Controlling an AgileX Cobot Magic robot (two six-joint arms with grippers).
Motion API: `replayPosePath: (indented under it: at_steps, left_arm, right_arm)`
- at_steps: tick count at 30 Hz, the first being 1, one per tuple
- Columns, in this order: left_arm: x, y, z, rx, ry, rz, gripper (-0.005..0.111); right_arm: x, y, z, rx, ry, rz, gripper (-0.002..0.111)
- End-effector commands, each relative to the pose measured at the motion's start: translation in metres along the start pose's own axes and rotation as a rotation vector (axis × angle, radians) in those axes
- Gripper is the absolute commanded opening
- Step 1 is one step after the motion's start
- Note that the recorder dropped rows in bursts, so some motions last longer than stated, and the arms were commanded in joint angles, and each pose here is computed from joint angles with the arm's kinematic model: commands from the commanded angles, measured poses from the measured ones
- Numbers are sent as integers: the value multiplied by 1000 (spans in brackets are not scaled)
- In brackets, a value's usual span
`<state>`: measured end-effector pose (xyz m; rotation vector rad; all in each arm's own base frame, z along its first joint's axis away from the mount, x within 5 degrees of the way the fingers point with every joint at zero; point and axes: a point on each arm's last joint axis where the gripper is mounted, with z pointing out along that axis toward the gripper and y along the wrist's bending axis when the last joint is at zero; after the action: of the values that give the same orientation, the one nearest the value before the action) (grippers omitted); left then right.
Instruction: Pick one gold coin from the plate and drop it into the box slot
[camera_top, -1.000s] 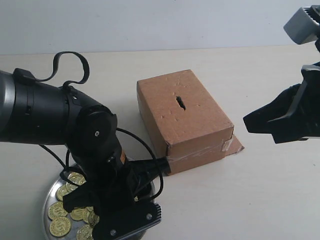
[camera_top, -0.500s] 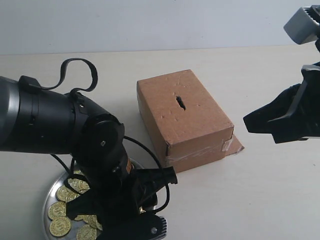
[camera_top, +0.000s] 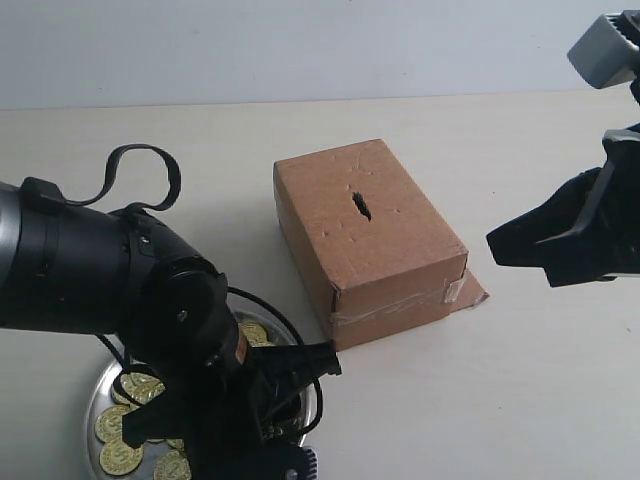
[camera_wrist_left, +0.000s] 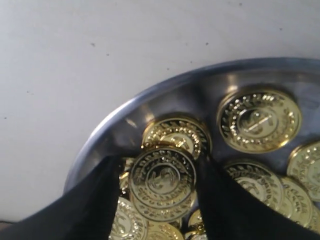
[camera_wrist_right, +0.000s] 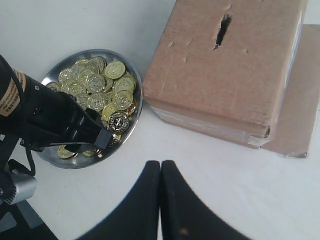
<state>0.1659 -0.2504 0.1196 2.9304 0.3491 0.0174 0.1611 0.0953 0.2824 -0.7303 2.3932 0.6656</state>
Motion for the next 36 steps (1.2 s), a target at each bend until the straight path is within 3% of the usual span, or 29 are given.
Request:
replayPosePath:
  at_steps: [1,36]
  left_arm:
    - [0,-1,4,-11,13,-3,49]
    - [1,1,-5,-42,30,6,40]
  right_arm:
    - [0,1,-1,1,-5,-9,0]
    - [0,1,-1,1,-5,-9,0]
